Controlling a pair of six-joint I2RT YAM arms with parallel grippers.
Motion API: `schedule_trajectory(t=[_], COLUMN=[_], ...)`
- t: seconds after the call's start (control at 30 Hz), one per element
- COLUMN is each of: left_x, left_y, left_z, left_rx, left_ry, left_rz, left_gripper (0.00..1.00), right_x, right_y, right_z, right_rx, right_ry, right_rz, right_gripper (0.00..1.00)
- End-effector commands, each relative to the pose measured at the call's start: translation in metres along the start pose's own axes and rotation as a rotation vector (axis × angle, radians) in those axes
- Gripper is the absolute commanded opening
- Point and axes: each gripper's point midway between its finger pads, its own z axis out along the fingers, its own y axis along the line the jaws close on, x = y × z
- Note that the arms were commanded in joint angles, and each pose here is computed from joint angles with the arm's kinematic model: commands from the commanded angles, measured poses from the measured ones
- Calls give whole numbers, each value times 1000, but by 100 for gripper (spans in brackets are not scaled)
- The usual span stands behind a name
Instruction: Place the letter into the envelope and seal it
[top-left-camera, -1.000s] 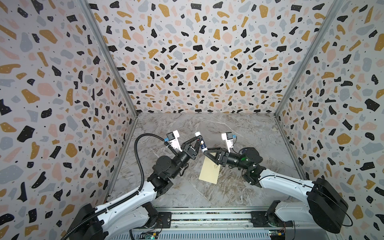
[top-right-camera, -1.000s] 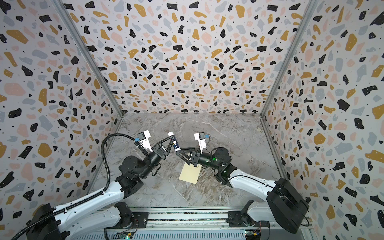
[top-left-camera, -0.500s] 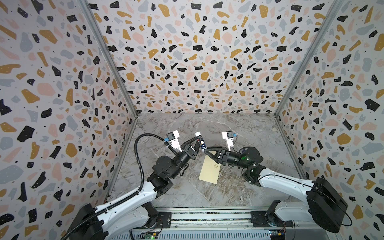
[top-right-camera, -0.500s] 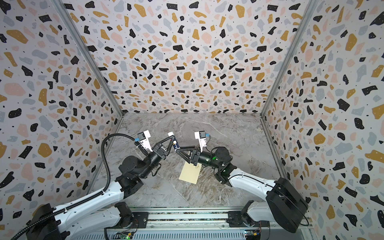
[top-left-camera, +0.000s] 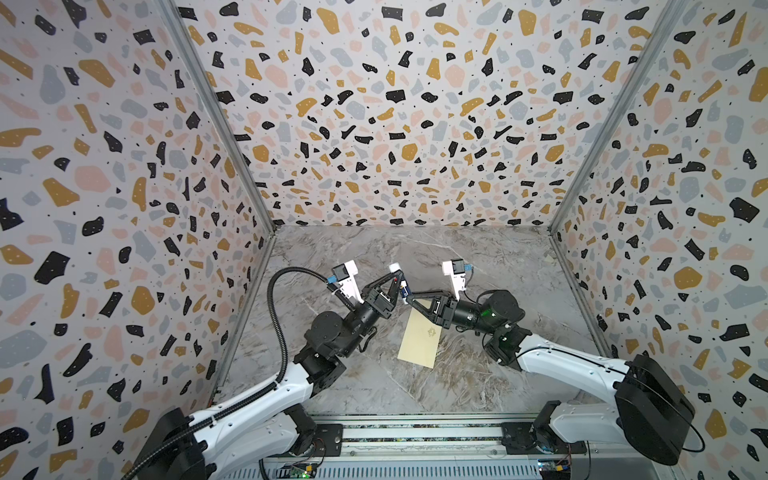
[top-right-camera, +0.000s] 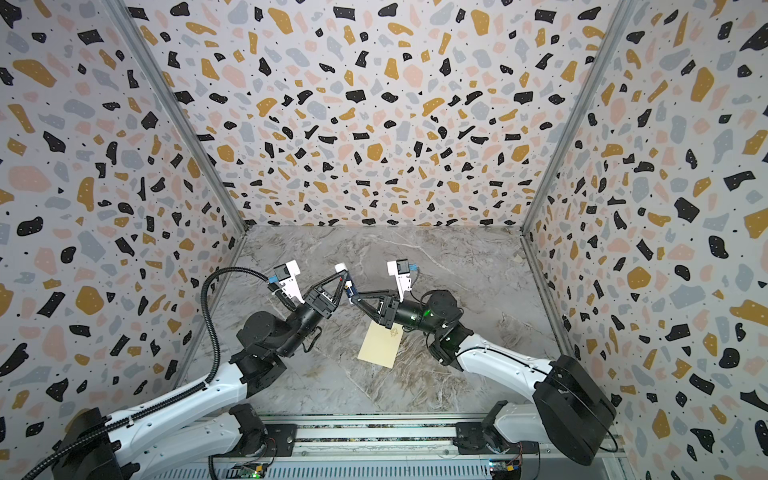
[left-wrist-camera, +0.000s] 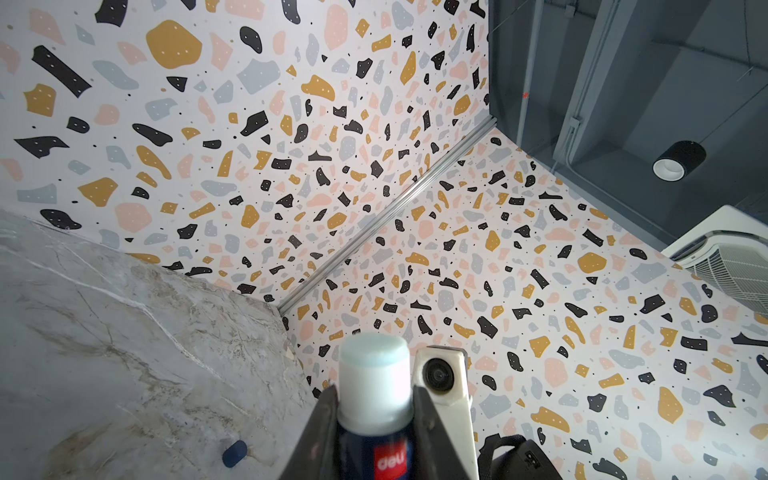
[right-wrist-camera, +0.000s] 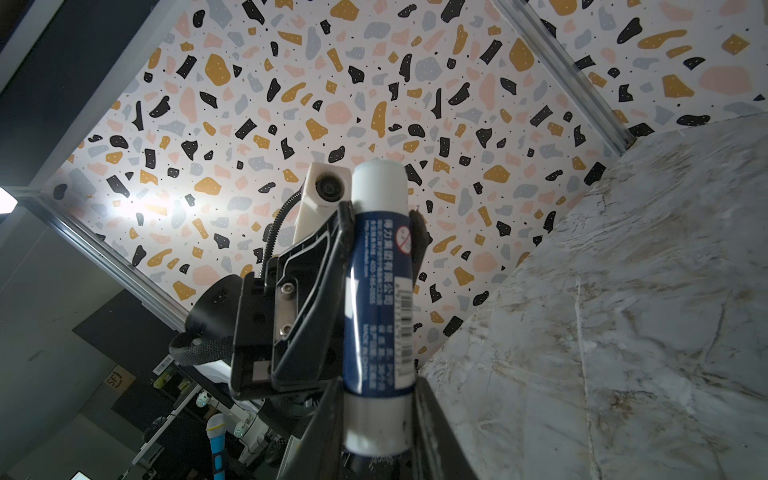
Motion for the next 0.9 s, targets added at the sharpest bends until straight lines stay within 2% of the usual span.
schedule_trajectory(t=[0.0, 0.17, 0.27, 0.67, 0.87], left_x=[-12, -3, 1, 9, 12], left_y=[-21, -8, -1, 13, 15], left_z=[1, 3, 5, 5, 6], left_rx=[60, 21, -1, -44, -48], left_ry=[-28, -6, 7, 23, 27], left_rz=[31, 44, 90, 103, 96], left_gripper=[0, 0, 0, 0, 0], right_x=[-26, -40, -46, -44, -30], right_y=[11, 5, 6, 25, 25], right_z=[0, 3, 8, 30, 41], right_rx=[55, 233, 354, 820, 1065], right_ry=[-54, -51, -42, -60, -42], right_rz=[-95, -234, -352, -895, -1223], right_gripper=[17, 14, 12, 8, 8])
